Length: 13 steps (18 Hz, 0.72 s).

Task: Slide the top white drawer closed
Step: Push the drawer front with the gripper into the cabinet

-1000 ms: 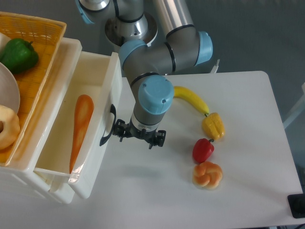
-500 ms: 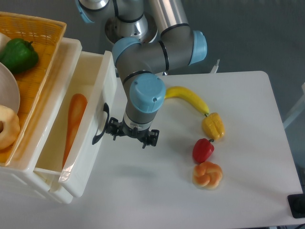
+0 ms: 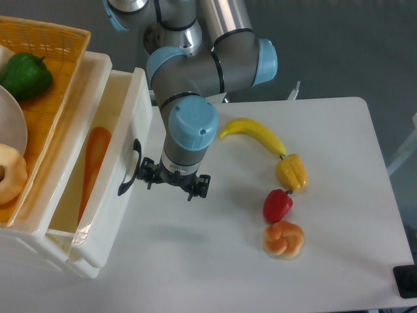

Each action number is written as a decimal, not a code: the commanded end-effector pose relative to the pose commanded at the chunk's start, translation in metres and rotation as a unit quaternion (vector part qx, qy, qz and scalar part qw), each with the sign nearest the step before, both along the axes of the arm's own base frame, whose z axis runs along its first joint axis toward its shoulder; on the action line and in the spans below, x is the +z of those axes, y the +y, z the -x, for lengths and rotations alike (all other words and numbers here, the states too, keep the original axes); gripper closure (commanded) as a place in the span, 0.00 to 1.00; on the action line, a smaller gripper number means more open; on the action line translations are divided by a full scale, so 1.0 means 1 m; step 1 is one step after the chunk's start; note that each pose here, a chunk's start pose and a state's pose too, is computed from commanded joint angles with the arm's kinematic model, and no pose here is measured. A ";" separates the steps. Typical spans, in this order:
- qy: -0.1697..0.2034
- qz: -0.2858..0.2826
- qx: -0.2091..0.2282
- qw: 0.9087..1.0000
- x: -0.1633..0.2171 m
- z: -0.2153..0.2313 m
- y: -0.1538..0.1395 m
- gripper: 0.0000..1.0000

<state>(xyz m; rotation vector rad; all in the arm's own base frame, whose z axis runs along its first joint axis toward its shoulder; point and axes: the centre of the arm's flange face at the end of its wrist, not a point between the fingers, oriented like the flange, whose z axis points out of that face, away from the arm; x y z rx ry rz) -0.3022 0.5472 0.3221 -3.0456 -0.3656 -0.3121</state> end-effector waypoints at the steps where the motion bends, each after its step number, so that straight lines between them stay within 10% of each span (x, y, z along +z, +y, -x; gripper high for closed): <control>1: 0.000 0.000 -0.002 1.000 0.000 -0.002 0.001 0.00; 13: 0.001 -0.001 -0.018 1.000 0.003 -0.022 0.010 0.00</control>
